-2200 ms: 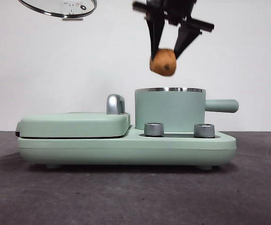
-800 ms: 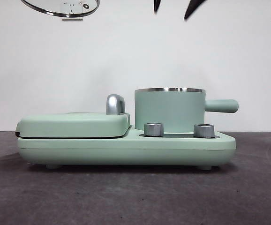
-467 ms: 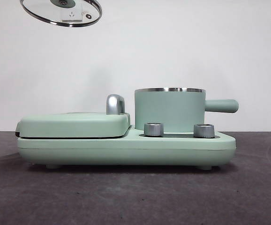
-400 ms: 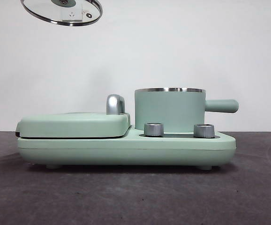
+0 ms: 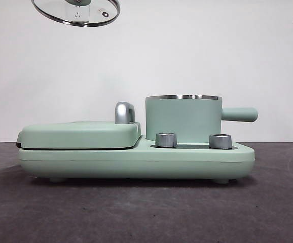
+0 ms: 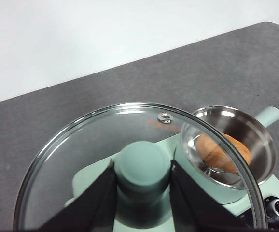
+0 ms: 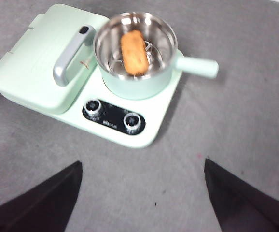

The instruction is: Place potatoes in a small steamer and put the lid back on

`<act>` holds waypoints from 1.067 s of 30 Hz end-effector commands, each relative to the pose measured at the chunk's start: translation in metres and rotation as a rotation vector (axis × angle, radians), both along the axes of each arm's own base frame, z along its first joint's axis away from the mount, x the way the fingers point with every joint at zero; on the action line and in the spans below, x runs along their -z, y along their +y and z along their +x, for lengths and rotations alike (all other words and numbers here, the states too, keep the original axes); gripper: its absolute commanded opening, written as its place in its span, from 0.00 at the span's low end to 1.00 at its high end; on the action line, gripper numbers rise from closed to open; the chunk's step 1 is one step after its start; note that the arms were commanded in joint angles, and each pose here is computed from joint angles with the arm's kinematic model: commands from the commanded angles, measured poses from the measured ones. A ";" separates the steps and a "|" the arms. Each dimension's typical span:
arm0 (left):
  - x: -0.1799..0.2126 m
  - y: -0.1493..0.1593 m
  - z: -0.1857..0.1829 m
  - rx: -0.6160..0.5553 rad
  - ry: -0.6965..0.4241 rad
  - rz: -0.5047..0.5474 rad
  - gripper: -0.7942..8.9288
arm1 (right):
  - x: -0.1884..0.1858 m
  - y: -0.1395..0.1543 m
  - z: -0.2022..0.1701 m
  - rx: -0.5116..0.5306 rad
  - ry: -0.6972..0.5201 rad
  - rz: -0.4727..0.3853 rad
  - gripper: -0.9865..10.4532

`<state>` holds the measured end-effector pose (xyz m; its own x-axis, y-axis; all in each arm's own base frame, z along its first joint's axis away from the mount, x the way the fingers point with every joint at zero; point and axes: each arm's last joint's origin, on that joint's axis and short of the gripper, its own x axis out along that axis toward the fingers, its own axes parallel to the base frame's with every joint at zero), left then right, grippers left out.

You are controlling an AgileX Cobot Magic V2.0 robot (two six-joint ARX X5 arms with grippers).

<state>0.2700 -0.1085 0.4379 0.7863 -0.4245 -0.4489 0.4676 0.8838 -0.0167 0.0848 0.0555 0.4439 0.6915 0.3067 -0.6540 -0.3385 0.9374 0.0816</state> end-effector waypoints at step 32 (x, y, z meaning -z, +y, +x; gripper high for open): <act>0.033 -0.118 0.016 0.293 -0.055 -0.038 0.10 | 0.105 -0.020 -0.037 -0.103 -0.032 0.250 0.40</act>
